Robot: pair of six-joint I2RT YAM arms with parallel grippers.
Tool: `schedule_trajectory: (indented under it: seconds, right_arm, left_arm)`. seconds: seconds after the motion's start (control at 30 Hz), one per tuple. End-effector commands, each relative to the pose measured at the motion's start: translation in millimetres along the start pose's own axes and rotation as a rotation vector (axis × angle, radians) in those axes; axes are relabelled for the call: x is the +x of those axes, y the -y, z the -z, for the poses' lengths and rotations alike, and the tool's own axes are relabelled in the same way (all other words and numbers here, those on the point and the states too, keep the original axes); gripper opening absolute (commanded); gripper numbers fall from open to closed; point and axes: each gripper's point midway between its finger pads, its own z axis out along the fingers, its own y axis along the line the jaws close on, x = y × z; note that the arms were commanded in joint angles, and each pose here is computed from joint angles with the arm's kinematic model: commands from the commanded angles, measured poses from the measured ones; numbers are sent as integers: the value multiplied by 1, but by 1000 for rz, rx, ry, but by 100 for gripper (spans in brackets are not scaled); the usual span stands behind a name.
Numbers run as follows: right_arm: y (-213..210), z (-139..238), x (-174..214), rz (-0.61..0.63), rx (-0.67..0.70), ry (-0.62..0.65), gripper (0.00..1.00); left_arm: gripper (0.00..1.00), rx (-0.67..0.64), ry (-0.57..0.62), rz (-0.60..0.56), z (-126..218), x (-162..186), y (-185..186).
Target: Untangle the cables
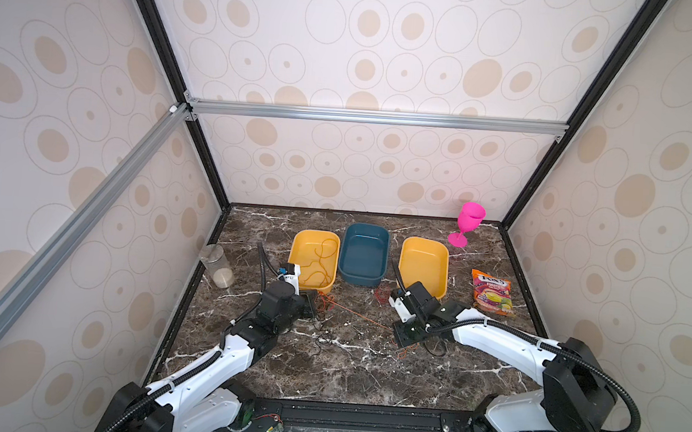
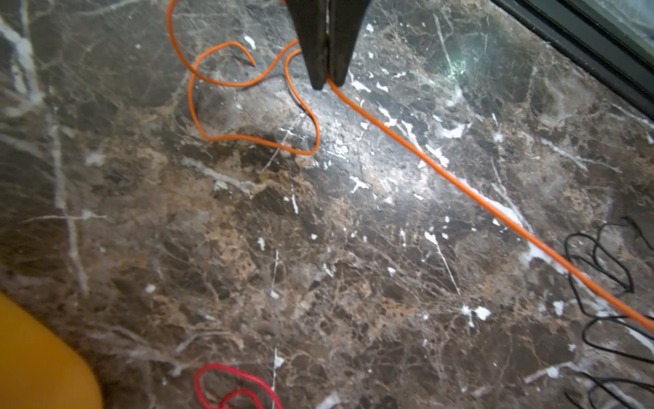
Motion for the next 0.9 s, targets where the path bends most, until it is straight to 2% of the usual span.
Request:
schedule_trajectory:
  seconds: [0.0,0.1,0.27,0.5,0.63,0.73,0.87]
  right_arm:
    - [36,2,24,-77,184,-79,0]
    - [60,8,33,-154,272,-86,0]
    - [82,17,38,-311,294,-53,0]
    - [105,17,57,-381,377,-141,0]
    - [117,20,61,-431,415,-140,0]
    - [120,21,57,-473,380,-130,0]
    - [101,16,41,-415,251,-98,0]
  left_arm:
    - [0,-46,61,10,6,-17,-8]
    - [0,-75,66,1,10,-20,-15]
    - [0,-109,55,6,14,-17,-26]
    - [0,-203,42,0,28,-15,-46]
    - [0,-231,29,26,38,-11,-53]
    - [0,-207,10,36,44,-3,-51]
    - [0,-137,-89,36,43,23,-45]
